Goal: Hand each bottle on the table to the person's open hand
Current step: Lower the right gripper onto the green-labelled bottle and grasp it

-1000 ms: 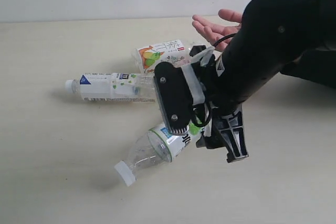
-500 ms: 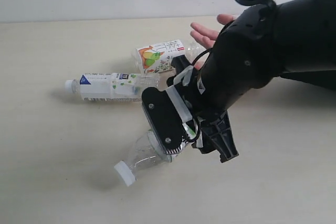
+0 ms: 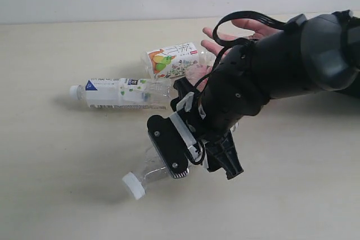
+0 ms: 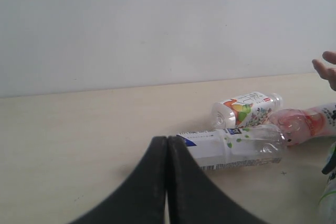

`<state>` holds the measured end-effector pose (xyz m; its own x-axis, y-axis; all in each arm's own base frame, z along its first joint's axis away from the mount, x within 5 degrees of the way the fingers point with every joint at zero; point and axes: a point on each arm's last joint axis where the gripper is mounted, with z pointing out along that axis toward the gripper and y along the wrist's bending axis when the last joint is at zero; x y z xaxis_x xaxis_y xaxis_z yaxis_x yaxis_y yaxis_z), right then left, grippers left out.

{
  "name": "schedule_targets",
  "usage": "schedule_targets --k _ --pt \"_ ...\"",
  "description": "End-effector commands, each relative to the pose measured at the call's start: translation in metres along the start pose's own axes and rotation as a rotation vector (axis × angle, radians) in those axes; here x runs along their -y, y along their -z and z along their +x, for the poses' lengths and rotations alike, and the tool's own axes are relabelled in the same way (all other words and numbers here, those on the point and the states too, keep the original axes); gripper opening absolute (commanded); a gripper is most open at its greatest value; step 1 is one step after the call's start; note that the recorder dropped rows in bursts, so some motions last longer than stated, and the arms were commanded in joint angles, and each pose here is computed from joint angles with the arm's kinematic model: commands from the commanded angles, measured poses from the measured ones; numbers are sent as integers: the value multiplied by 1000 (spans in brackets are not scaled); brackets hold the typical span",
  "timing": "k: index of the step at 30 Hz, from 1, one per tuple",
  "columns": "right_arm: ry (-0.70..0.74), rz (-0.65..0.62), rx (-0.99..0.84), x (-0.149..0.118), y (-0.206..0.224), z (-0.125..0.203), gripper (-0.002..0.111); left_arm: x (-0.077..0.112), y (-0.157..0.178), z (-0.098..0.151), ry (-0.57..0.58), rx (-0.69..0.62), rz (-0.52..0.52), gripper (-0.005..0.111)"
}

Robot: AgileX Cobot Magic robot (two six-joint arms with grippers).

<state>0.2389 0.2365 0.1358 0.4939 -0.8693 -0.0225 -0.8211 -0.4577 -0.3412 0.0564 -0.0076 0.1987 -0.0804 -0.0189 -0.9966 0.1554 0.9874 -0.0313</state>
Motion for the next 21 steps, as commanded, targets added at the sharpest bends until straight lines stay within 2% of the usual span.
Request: schedule_targets --k 1,5,12,15,21 --pt "16 13 5 2 -5 -2 74 0 0 -1 8 8 2 0" --pt "16 7 3 2 -5 -2 59 0 0 -1 8 8 2 0" --pt "-34 -39 -19 -2 -1 1 15 0 0 -1 8 8 2 0" --pt "-45 -75 -38 -5 9 3 0 0 0 -1 8 8 2 0" --pt "-135 -91 -7 -8 46 3 0 0 0 -1 8 8 2 0"
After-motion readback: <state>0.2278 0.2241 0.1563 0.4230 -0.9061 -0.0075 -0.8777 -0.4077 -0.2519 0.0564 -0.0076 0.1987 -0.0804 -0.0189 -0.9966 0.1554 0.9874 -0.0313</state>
